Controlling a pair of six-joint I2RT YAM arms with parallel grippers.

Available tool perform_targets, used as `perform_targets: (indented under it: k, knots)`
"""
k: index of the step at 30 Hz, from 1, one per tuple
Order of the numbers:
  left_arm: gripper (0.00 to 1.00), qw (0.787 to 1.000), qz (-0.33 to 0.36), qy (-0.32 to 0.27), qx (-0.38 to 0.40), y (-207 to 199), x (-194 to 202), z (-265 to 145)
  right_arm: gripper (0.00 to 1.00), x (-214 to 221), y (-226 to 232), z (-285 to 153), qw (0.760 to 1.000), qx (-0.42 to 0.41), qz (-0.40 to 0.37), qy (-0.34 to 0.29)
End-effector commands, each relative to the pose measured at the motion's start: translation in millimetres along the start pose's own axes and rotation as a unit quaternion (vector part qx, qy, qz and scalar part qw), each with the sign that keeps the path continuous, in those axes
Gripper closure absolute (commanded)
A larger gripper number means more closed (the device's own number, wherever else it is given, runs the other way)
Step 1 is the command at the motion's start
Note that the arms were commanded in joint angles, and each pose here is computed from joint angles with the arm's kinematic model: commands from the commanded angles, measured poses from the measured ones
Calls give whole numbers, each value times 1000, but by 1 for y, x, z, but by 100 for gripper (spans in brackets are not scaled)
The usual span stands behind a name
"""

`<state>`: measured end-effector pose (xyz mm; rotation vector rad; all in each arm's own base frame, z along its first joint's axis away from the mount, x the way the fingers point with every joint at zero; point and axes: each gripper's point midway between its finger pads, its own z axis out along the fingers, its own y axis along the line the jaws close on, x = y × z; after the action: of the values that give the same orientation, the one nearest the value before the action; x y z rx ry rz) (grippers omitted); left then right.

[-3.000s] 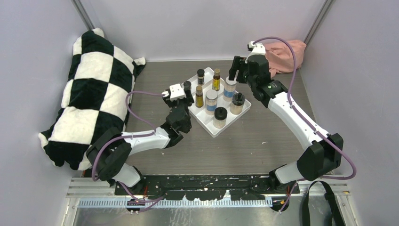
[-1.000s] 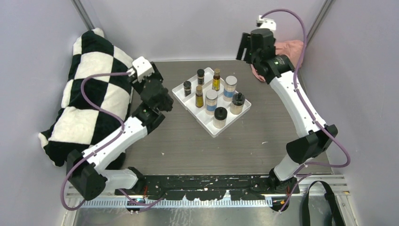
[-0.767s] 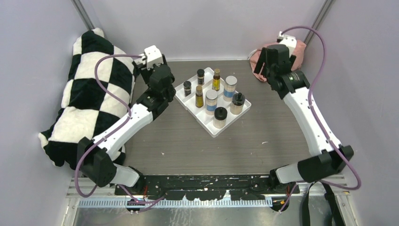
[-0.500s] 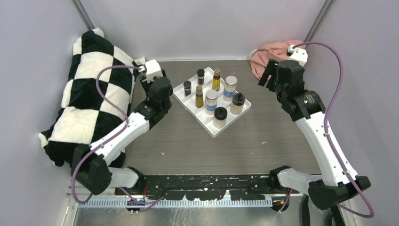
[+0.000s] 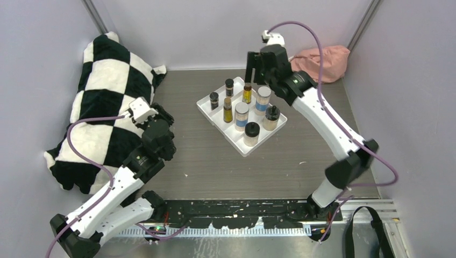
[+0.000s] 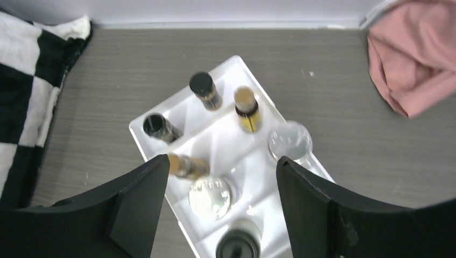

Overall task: Organize the condiment bottles
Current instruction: Reset both arms

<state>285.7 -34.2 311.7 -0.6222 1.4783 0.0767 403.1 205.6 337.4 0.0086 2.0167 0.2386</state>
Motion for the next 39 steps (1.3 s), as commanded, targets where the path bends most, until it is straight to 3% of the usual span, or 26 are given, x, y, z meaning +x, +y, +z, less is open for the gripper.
perform_targets:
  k: [1, 4, 9, 15, 20, 25, 39]
  knots:
    - [54, 997, 32, -39, -59, 19, -23, -1, 21, -63, 17, 22, 998, -5, -13, -67]
    - [53, 994, 48, -65, -75, 11, -39, 4, 21, -82, -2, 48, 997, 27, -1, -76]
    - [52, 988, 102, -97, -65, -24, -60, 24, 21, -100, -86, 76, 988, 118, 41, -89]
    - [52, 984, 163, -64, 3, -96, -45, 75, 21, -98, -167, 53, 972, 200, 73, -102]
    - [51, 970, 226, -9, 84, -154, -6, 103, 21, -78, -207, 14, 961, 249, 71, -99]
    - [51, 968, 215, 37, 127, -172, 31, 105, 21, -56, -212, -20, 958, 252, 85, -104]
    - [52, 976, 161, 78, 121, -128, 69, 80, 22, -29, -186, -59, 971, 166, 121, -119]
